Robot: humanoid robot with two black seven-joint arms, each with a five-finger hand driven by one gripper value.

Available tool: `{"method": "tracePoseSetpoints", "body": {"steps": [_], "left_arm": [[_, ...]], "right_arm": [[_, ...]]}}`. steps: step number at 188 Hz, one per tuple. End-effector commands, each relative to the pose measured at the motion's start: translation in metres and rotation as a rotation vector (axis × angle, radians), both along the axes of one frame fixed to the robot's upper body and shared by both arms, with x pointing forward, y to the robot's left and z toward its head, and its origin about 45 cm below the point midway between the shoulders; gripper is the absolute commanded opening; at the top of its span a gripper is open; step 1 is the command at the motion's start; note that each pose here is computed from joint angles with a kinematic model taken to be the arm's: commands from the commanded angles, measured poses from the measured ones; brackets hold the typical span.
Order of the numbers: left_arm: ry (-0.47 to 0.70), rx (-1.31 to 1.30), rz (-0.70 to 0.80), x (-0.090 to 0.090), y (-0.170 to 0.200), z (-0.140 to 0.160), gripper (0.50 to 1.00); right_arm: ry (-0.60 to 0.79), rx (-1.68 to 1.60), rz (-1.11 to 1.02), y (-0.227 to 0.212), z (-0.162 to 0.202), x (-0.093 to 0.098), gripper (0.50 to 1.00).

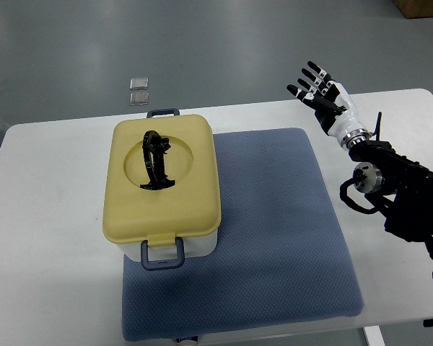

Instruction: Open white storage box with right hand

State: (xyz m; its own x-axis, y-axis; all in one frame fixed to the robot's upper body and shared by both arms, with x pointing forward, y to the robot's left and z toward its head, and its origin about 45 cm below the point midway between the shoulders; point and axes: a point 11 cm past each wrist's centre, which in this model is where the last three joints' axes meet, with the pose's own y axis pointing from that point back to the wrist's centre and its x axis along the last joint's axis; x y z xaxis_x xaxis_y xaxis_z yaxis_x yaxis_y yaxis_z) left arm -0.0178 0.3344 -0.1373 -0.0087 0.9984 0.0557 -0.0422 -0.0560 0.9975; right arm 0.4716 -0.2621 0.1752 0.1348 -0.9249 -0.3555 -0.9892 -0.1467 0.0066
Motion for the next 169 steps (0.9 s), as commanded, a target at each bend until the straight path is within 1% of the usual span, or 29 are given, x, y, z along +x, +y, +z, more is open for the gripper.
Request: {"method": "tracePoseSetpoints", "body": {"steps": [1, 24, 50, 65, 81, 98, 112, 130, 147, 169], "left_arm": [[0.0, 0.0, 0.0, 0.0, 0.0, 0.0, 1.0], [0.0, 0.0, 0.0, 0.0, 0.0, 0.0, 1.0], [0.0, 0.0, 0.0, 0.0, 0.0, 0.0, 1.0], [0.0, 0.0, 0.0, 0.0, 0.0, 0.0, 1.0], [0.0, 0.0, 0.0, 0.0, 0.0, 0.0, 1.0], [0.0, 0.0, 0.0, 0.0, 0.0, 0.0, 1.0], [0.0, 0.0, 0.0, 0.0, 0.0, 0.0, 1.0], [0.0, 0.0, 0.0, 0.0, 0.0, 0.0, 1.0], [0.0, 0.0, 0.0, 0.0, 0.0, 0.0, 1.0], [0.0, 0.0, 0.0, 0.0, 0.0, 0.0, 1.0]], "right_arm": [[-0.001, 0.0, 0.002, 0.0, 0.001, 0.0, 0.926], [-0.009, -0.003, 0.015, 0.003, 0.004, 0.001, 0.926], [-0.07, -0.048, 0.076, 0.016, 0.03, 0.013, 0.926], [-0.158, -0.176, 0.156, 0.027, 0.064, 0.026, 0.926], [-0.238, -0.306, 0.238, 0.04, 0.089, 0.032, 0.924], [-0.376, -0.465, 0.331, 0.056, 0.131, 0.037, 0.921], [-0.479, -0.561, 0.423, 0.074, 0.161, 0.034, 0.921], [-0.589, -0.682, 0.59, 0.103, 0.195, 0.024, 0.921], [-0.665, -0.807, 0.72, 0.128, 0.208, 0.013, 0.921], [-0.729, -0.949, 0.879, 0.157, 0.211, -0.003, 0.924]]}}
